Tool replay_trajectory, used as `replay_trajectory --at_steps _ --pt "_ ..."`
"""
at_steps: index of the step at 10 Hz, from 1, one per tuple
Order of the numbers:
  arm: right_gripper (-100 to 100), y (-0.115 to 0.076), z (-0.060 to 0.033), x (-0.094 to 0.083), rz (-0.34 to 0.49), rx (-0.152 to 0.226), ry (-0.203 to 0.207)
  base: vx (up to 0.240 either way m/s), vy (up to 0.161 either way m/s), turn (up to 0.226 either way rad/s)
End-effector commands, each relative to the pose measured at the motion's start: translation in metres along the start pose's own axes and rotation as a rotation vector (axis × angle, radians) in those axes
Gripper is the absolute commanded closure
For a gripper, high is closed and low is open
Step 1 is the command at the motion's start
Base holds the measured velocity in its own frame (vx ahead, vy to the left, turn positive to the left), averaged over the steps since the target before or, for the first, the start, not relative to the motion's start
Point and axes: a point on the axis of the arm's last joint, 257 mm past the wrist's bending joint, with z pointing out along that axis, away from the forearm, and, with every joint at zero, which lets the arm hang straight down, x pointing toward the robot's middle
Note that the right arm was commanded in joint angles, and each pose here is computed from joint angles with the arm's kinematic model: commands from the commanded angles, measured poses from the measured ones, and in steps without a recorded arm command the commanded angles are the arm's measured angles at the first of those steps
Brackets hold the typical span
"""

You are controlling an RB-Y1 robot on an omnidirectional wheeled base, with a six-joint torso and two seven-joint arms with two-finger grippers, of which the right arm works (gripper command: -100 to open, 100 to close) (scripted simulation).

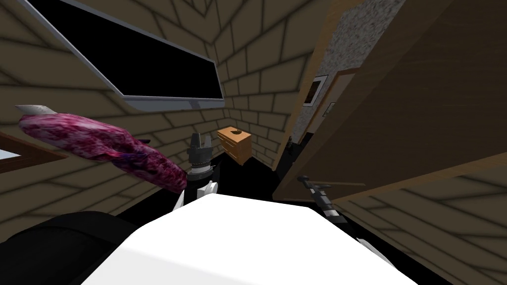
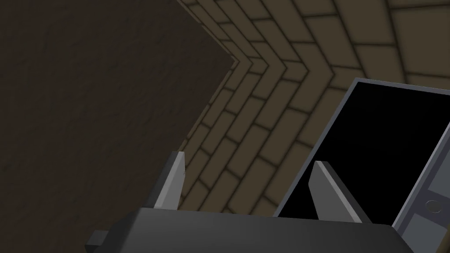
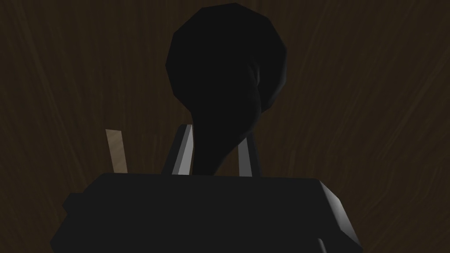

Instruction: Pull the door open

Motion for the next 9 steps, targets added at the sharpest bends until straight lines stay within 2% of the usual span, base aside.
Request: replay_trajectory --at_steps 1,6,7,9 --pt "100 0.0007 -0.0042 -0.0029 -0.004 0.0 0.002 -0.19 -0.092 0.181" --pt "100 0.0028 -0.0103 -0.0054 -0.007 -0.006 0.014 -0.224 -0.074 0.152" --pt "100 0.0007 -0.0089 -0.0027 -0.003 -0.002 0.014 -0.093 -0.035 0.04" --pt "100 0.0001 -0.0125 -0.0028 -0.002 -0.001 0.019 -0.186 -0.066 0.184"
